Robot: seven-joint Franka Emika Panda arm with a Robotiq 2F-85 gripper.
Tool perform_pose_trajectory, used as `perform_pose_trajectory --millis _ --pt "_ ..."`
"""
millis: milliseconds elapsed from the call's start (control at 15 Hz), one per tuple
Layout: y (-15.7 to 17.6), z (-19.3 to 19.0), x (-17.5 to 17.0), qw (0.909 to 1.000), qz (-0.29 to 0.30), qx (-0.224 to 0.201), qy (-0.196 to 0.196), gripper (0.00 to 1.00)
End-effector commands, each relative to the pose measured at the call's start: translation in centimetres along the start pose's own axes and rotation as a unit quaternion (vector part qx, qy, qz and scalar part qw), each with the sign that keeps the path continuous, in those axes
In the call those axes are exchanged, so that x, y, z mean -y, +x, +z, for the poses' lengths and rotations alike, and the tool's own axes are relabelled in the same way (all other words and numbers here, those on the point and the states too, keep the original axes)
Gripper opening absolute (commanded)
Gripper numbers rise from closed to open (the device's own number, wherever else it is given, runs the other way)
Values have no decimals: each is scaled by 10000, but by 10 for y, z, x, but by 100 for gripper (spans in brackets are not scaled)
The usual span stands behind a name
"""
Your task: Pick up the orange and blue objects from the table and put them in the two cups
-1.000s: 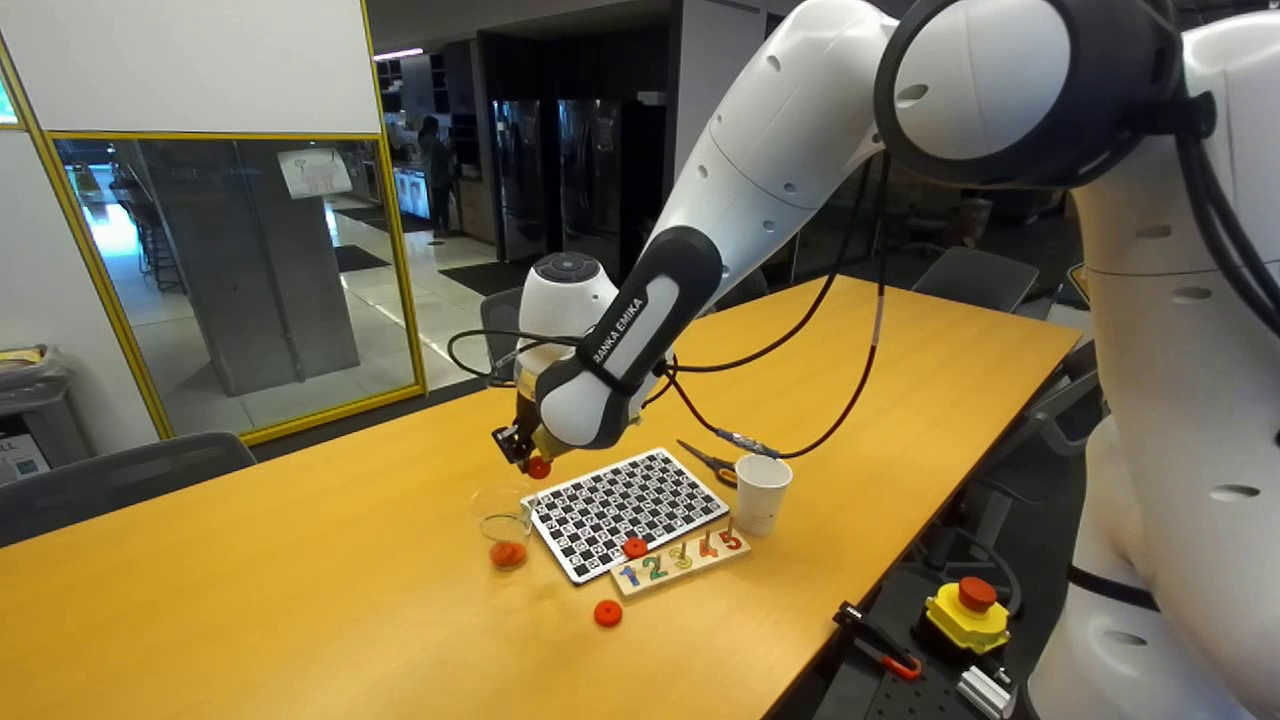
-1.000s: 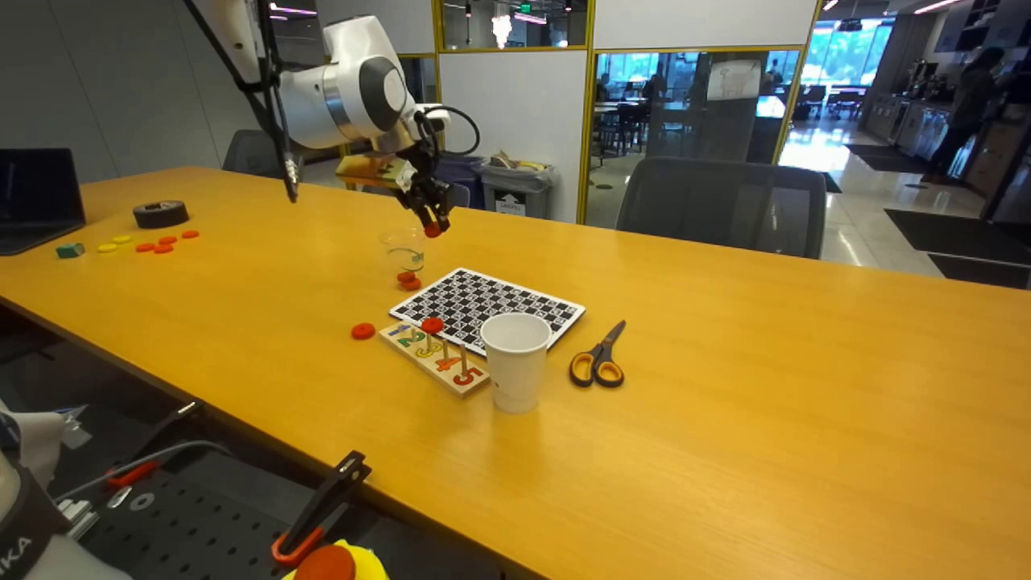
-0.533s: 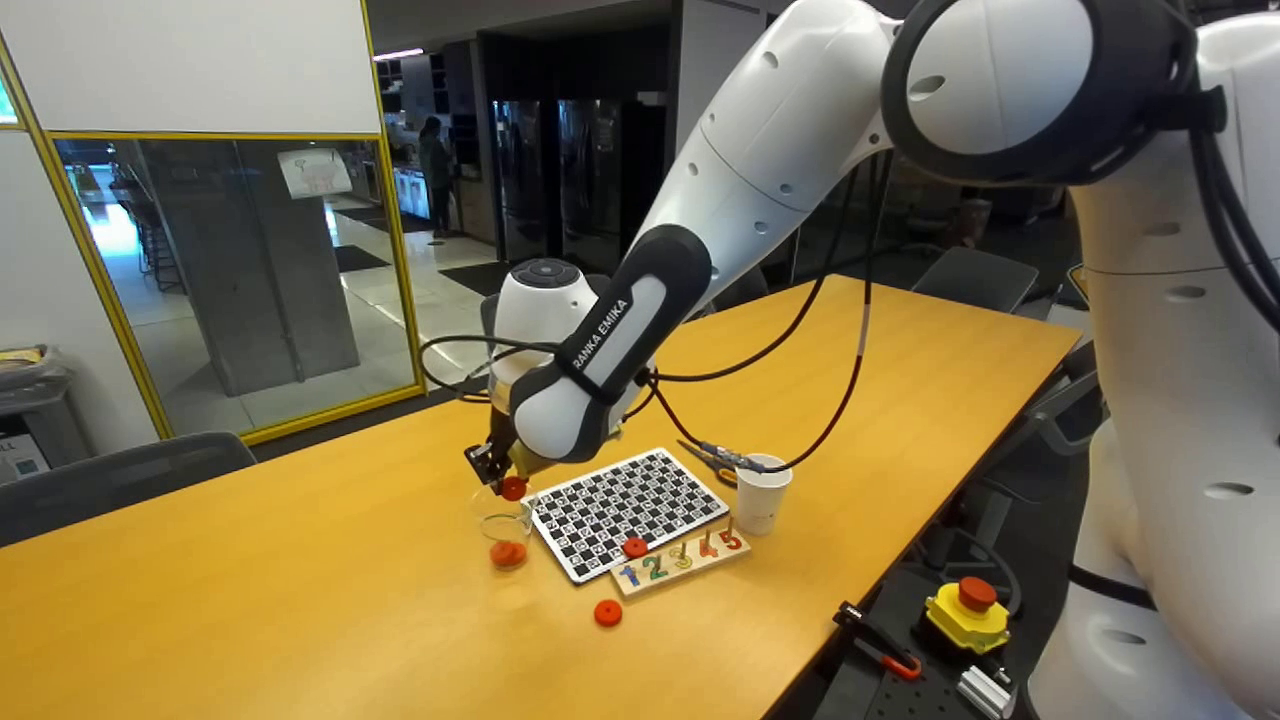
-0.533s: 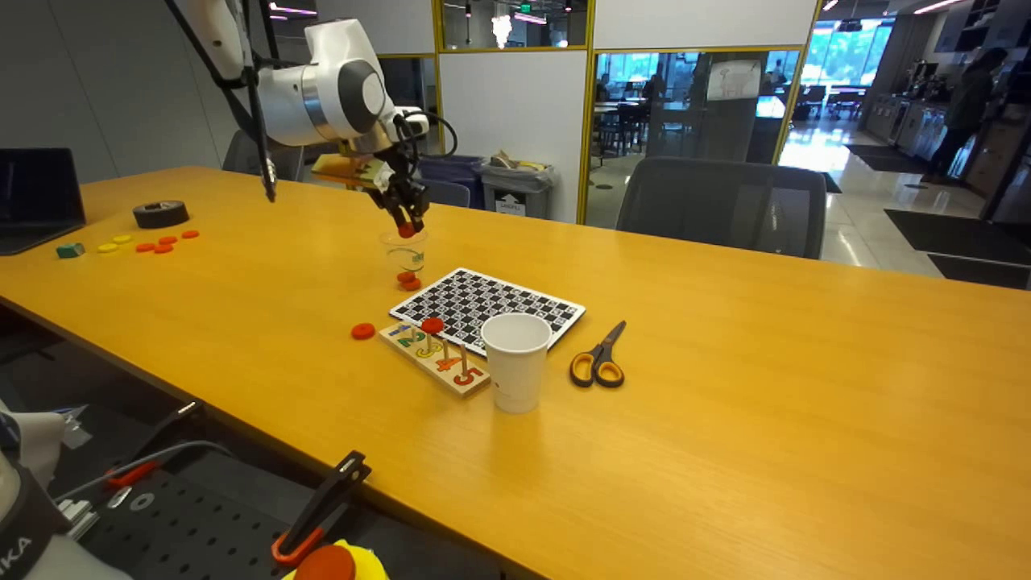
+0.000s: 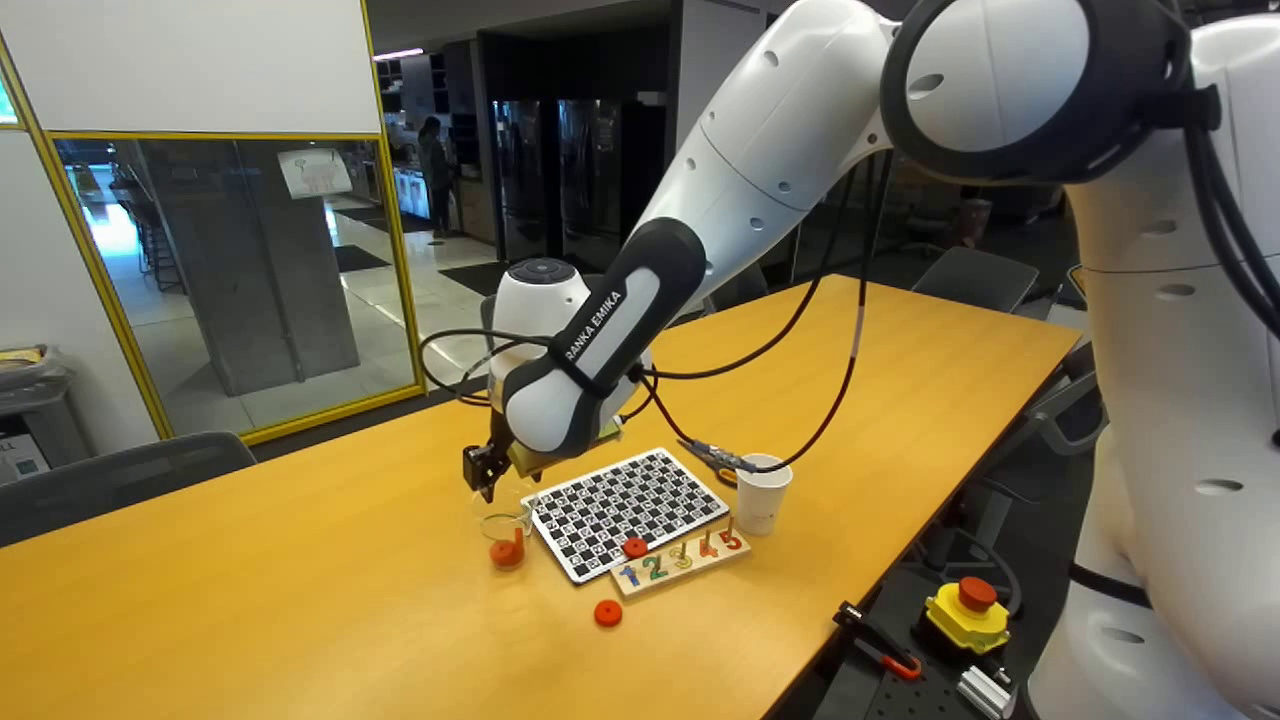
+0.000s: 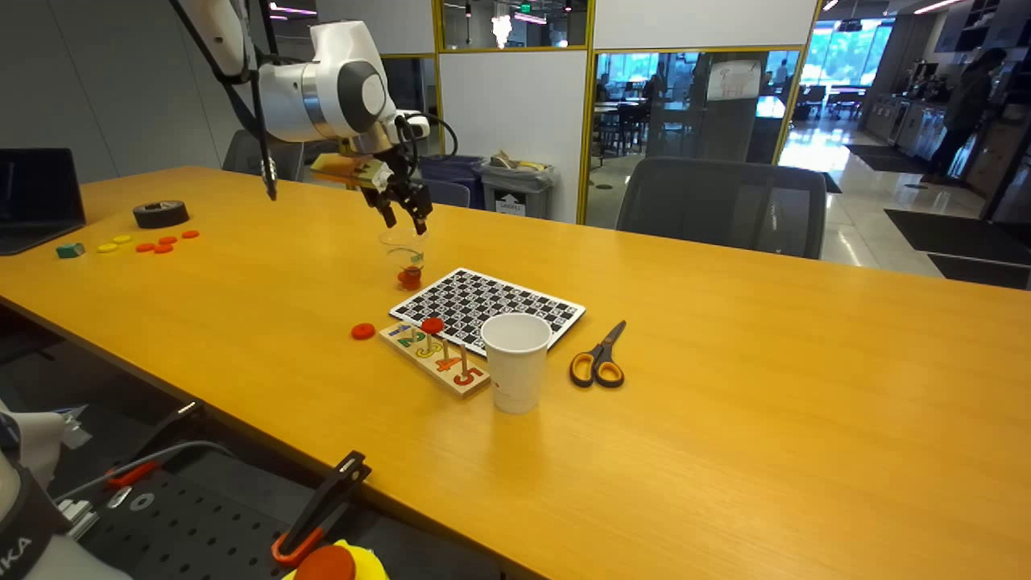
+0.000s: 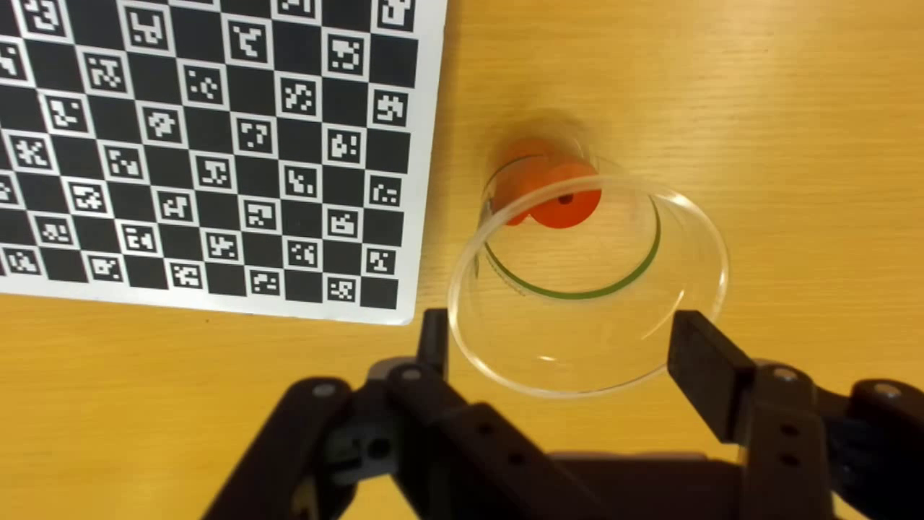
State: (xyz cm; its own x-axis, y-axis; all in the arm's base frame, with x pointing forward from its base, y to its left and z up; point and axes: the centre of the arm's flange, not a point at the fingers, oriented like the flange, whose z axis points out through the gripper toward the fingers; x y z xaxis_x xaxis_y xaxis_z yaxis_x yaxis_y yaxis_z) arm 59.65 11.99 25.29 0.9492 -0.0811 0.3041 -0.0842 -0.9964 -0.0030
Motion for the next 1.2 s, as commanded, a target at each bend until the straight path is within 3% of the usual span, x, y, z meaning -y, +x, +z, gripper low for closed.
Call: perform_pose_trajectory --millis 0,533,867,1133 --pt "0 -17 -11 9999 22 24 -110 100" --pt "-42 -40 -95 9927 670 446 -893 100" --pt "-69 -6 -120 9844 878 1096 -1059 100" --pt "-85 29 -125 9806 1073 1279 -1027 100"
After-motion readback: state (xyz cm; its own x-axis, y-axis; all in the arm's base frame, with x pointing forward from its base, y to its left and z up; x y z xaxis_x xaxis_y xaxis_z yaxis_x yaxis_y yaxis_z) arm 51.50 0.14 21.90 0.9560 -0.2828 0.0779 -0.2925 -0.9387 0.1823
